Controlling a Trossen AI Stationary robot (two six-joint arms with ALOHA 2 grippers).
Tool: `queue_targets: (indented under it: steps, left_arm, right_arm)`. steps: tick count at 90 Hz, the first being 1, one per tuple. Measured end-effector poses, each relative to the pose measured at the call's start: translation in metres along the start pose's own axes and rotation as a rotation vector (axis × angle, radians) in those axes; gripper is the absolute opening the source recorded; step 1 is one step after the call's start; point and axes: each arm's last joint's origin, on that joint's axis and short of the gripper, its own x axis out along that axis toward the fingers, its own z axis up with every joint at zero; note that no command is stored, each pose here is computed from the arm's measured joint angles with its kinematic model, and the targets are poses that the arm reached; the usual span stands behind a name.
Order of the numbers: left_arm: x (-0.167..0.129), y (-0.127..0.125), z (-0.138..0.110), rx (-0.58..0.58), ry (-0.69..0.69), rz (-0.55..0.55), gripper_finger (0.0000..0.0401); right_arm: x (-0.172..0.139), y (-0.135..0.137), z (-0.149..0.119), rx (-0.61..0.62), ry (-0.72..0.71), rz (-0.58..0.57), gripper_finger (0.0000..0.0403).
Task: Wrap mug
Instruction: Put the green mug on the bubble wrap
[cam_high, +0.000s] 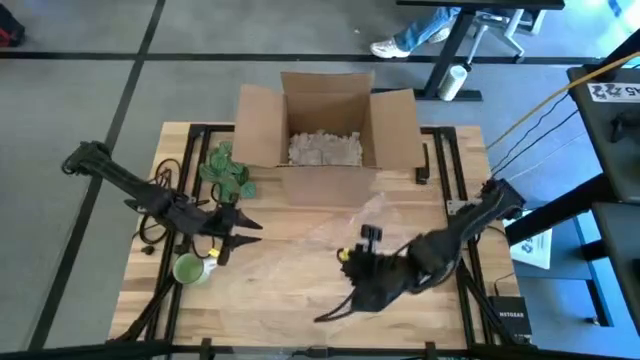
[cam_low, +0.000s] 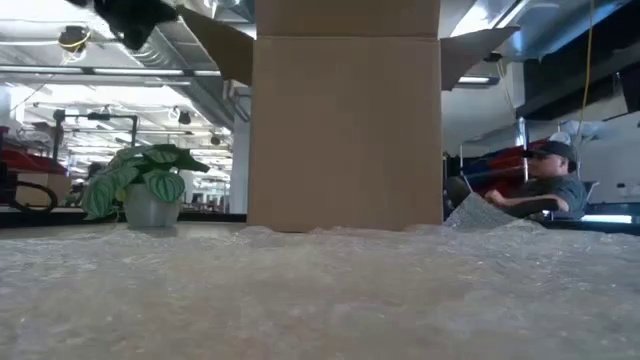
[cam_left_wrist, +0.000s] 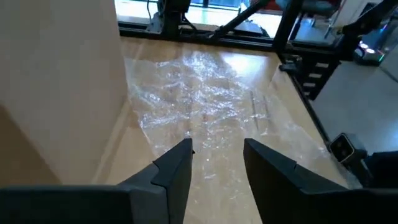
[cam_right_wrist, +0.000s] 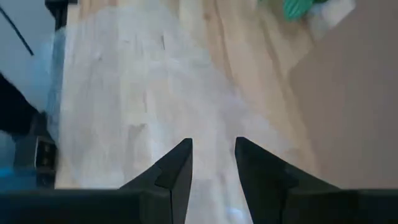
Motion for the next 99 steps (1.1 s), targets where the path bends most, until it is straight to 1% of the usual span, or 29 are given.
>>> queue_targets:
  steps: [9, 16, 25, 35, 42, 52, 68, 74, 82, 93, 99]
  left_arm:
    - [-0.004, -0.005, 0.005, 0.012, -0.01, -0.026, 0.0129]
    - [-0.006, -0.008, 0.004, 0.02, -0.007, -0.048, 0.0129]
    - [-0.007, -0.012, 0.003, 0.028, -0.002, -0.07, 0.0129]
    - [-0.009, -0.014, 0.001, 0.042, 0.012, -0.086, 0.0129]
    - [-0.009, -0.013, -0.004, 0.061, 0.055, -0.075, 0.0129]
    - [-0.009, -0.007, -0.014, 0.062, 0.163, -0.025, 0.0129]
    - [-0.017, 0.006, -0.038, 0.025, 0.427, 0.063, 0.0129]
    - [-0.023, 0.01, -0.043, 0.004, 0.513, 0.07, 0.0129]
    - [-0.033, 0.011, -0.039, -0.039, 0.592, 0.034, 0.0129]
    - [-0.049, 0.011, -0.024, -0.084, 0.664, -0.031, 0.0129]
    - [-0.058, 0.012, -0.015, -0.102, 0.699, -0.043, 0.0129]
  right_arm:
    - [0.037, 0.006, -0.022, 0.076, -0.099, 0.075, 0.0104]
    - [0.065, 0.004, -0.038, 0.156, -0.211, 0.16, 0.0093]
    - [0.094, -0.013, -0.059, 0.267, -0.369, 0.232, 0.007]
    - [0.114, -0.037, -0.078, 0.402, -0.498, 0.292, 0.0046]
    - [0.122, -0.051, -0.086, 0.427, -0.504, 0.331, 0.0035]
    - [0.129, -0.064, -0.092, 0.452, -0.465, 0.33, 0.0027]
    - [0.132, -0.07, -0.089, 0.461, -0.463, 0.335, 0.0026]
    - [0.131, -0.07, -0.089, 0.459, -0.467, 0.334, 0.0026]
    - [0.131, -0.069, -0.089, 0.455, -0.466, 0.334, 0.0026]
    - [0.131, -0.069, -0.089, 0.456, -0.467, 0.331, 0.0026]
    - [0.131, -0.07, -0.089, 0.457, -0.468, 0.33, 0.0026]
